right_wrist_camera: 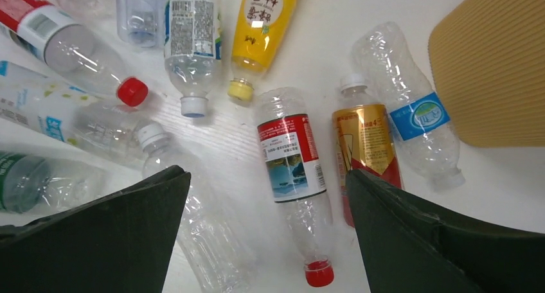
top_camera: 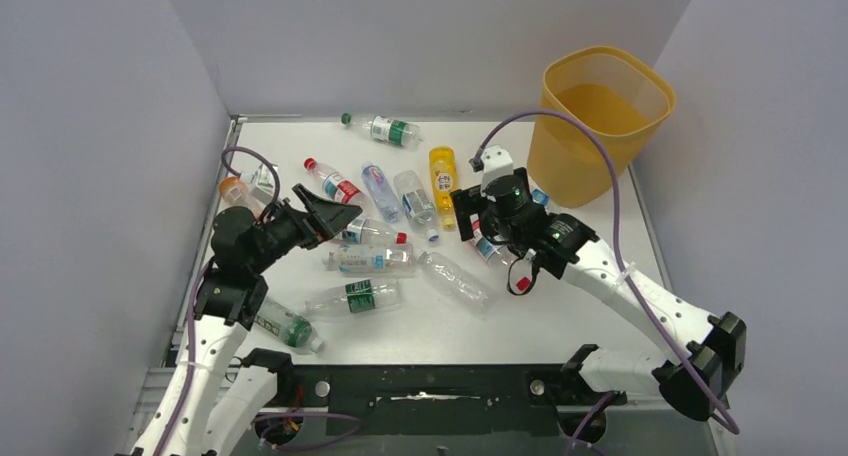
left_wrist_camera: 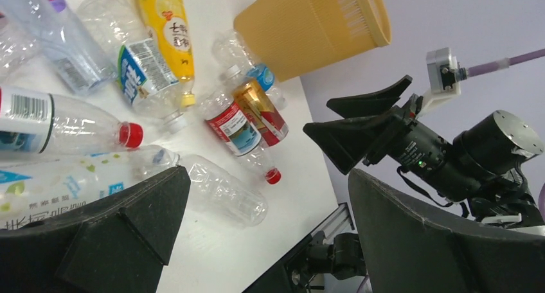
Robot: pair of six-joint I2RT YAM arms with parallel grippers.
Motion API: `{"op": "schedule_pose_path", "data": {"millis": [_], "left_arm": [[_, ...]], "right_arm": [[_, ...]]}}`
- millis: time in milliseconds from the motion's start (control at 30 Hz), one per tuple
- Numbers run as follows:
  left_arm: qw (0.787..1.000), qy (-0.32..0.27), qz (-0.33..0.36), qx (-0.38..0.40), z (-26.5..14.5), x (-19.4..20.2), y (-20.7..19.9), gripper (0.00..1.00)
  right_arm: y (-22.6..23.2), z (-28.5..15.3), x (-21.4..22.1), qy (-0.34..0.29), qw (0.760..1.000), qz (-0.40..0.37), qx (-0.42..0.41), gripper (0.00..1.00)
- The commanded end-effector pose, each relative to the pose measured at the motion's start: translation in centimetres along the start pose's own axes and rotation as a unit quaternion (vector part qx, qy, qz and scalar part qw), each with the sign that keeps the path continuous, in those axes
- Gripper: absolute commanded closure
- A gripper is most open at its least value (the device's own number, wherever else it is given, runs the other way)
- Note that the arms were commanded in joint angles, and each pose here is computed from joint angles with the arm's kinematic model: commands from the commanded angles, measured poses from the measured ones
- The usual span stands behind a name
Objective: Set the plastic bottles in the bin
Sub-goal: Pick up the plastic bottle at the center of the board.
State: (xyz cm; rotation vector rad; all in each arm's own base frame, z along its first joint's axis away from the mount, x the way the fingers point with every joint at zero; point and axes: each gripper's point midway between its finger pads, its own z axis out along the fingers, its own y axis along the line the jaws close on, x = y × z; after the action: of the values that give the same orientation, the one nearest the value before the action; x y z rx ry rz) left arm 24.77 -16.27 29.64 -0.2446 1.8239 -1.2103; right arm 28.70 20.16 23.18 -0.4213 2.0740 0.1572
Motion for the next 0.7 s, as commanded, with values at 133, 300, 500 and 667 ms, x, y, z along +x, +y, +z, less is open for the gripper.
{"op": "schedule_pose_path", "data": {"millis": [133,300,500,667], "left_arm": [[0.999,0.025,-0.034,-0.027,0.5,1.8,3.5,0.03],[0.996,0.052,-0.006,-0.066,0.4,2.1,4.7,0.02],[0.997,0.051,-0.009,-0.061,-0.2,2.6,4.5,0.03],[0.997,0.053,-0.017,-0.045,-0.2,3.4,4.7,0.02]], "right_arm": [[1.7,4.3,7.3,0.14,0.988,-0.038,-0.05,0.02],[3.3,5.1,9.5,0.165,0.981,-0.04,-0.093,0.03],[5.2,4.8,11.7,0.189,0.971,-0.052,-0.139,0.03],[6.6,5.1,13.8,0.211,0.963,-0.063,-0.156,0.06]]}}
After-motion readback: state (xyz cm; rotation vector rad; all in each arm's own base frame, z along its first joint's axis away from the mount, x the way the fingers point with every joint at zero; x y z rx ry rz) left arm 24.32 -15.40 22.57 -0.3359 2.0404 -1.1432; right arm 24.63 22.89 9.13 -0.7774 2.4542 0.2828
